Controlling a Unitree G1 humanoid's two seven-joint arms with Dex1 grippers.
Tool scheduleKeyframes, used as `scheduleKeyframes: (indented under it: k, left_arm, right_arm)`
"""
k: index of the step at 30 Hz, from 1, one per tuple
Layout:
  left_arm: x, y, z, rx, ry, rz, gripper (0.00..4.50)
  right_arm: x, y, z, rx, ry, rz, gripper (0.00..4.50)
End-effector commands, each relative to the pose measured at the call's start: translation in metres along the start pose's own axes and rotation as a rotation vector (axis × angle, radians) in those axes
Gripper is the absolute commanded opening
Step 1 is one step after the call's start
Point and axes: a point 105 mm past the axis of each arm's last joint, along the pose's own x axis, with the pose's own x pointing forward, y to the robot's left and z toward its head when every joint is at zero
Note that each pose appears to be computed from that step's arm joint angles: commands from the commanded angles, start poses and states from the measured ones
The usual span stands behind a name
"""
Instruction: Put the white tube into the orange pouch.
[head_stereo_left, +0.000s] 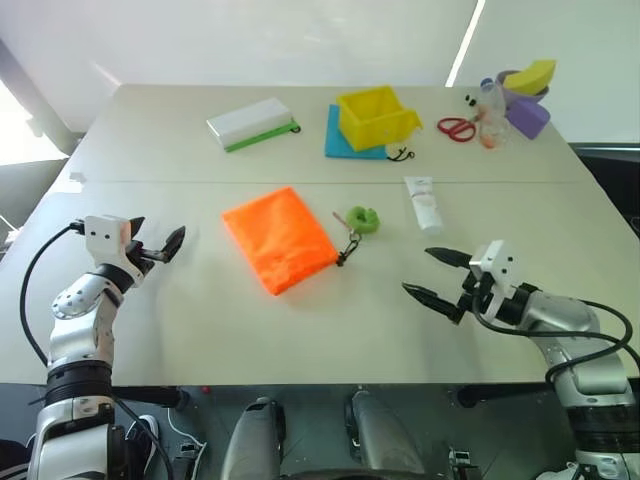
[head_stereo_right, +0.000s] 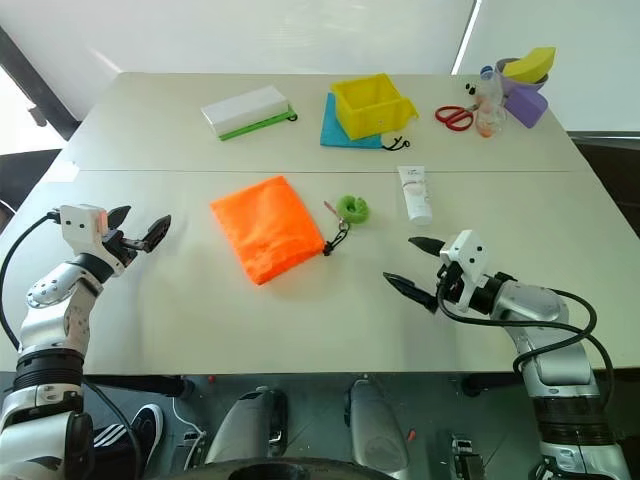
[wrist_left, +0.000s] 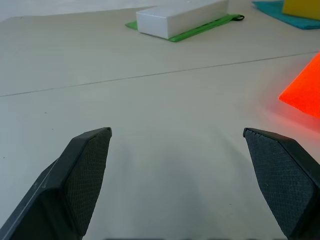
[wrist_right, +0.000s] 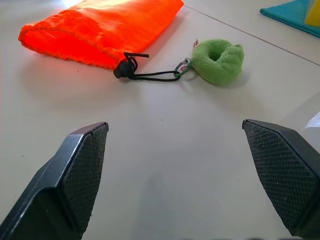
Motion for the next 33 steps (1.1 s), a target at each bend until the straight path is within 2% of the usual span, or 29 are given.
scheduleKeyframes:
  k: [1,6,22,25,28,33]
  left_arm:
    - [0.0,0.004,0.014,0.016,-0.061,0.011,4.5]
    - [0.0,-0.012,0.015,0.015,-0.058,-0.081,4.5]
    - [0.003,-0.035,0.029,0.035,-0.096,-0.191,4.5]
    - [0.003,-0.059,0.038,0.069,-0.11,-0.312,4.5]
    - [0.001,-0.096,0.05,0.091,-0.127,-0.495,4.5]
    - [-0.021,-0.163,0.058,0.17,-0.096,-0.842,4.5]
  right_arm:
    - [0.002,-0.003,0.012,-0.05,-0.037,-0.021,4.48]
    - [0.002,-0.009,0.01,-0.069,-0.029,-0.047,4.48]
    - [0.003,-0.016,0.008,-0.064,-0.026,-0.082,4.48]
    - [0.001,-0.025,0.011,-0.026,-0.047,-0.125,4.48]
    - [0.0,-0.033,0.015,0.035,-0.081,-0.146,4.48]
    - [0.006,-0.026,0.021,0.006,-0.078,-0.119,4.48]
